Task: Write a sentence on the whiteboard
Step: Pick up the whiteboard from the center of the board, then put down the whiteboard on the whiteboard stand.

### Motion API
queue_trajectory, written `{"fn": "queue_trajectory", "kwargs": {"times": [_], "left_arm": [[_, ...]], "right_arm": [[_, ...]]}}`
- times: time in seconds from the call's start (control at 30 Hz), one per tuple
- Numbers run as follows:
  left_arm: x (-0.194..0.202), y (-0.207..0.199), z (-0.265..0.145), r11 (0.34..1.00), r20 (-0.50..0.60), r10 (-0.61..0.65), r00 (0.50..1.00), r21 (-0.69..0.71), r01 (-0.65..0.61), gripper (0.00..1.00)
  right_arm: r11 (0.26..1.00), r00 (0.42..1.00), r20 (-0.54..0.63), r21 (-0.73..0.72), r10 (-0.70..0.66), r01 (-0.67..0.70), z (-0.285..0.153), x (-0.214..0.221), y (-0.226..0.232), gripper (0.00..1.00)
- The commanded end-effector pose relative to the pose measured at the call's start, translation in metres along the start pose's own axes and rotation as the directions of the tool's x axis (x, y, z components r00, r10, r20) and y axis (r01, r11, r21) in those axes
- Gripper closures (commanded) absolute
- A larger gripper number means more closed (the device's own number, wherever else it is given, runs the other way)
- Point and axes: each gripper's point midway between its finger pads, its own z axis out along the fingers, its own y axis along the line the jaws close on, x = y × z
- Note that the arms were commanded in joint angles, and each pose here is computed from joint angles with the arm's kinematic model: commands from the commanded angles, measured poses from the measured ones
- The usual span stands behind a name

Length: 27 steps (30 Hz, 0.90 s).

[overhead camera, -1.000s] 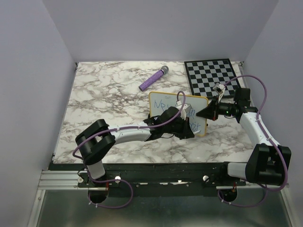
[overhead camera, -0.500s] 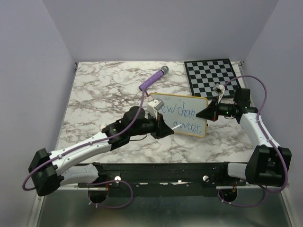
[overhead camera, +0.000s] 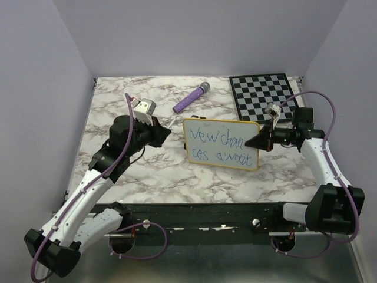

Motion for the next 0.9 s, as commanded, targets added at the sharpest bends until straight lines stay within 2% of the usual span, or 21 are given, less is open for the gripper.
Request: {"fn": "queue_trajectory", "kwargs": {"times": [0.0,0.1,0.33,0.37,0.4,0.47,0.5,0.6,0.87], "left_arm": [[-0.012,0.026,-0.023,0.98,0.005,0.163,0.987,-0.116,-0.161,1.0],[-0.014,0.034,-0.029,0.967,0.029,0.215,0.976,-0.148,-0.208,1.0],[-0.005,0.051,-0.04,0.961,0.121,0.22,0.968,-0.2,-0.194,1.0],[0.002,0.052,-0.039,0.963,0.116,0.216,0.969,-0.19,-0.192,1.0],[0.0,0.049,-0.043,0.965,0.14,0.22,0.965,-0.177,-0.195,1.0],[0.003,0.053,-0.047,0.962,0.147,0.218,0.965,-0.198,-0.187,1.0],[0.001,0.053,-0.052,0.96,0.164,0.224,0.961,-0.208,-0.188,1.0],[0.0,0.054,-0.054,0.959,0.178,0.226,0.958,-0.212,-0.187,1.0],[0.005,0.058,-0.052,0.957,0.157,0.225,0.962,-0.223,-0.187,1.0]], "right_arm": [[0.992,0.996,0.063,-0.104,-0.059,0.066,-0.005,-0.024,0.028,0.99],[0.99,0.995,0.07,-0.12,-0.068,0.076,-0.008,-0.034,0.033,0.99],[0.983,0.987,0.107,-0.125,-0.122,0.135,-0.016,-0.078,0.04,0.99],[0.987,0.99,0.107,-0.127,-0.089,0.103,-0.016,-0.083,0.041,0.99],[0.984,0.984,0.122,-0.108,-0.131,0.145,-0.017,-0.095,0.035,0.99],[0.991,0.989,0.126,-0.093,-0.081,0.093,-0.017,-0.103,0.031,0.99],[0.987,0.98,0.143,-0.06,-0.138,0.148,-0.016,-0.112,0.022,1.0],[0.992,0.981,0.154,-0.04,-0.114,0.122,-0.014,-0.12,0.006,0.99],[0.994,0.98,0.182,-0.063,-0.081,0.094,-0.004,-0.135,-0.016,0.99]]}}
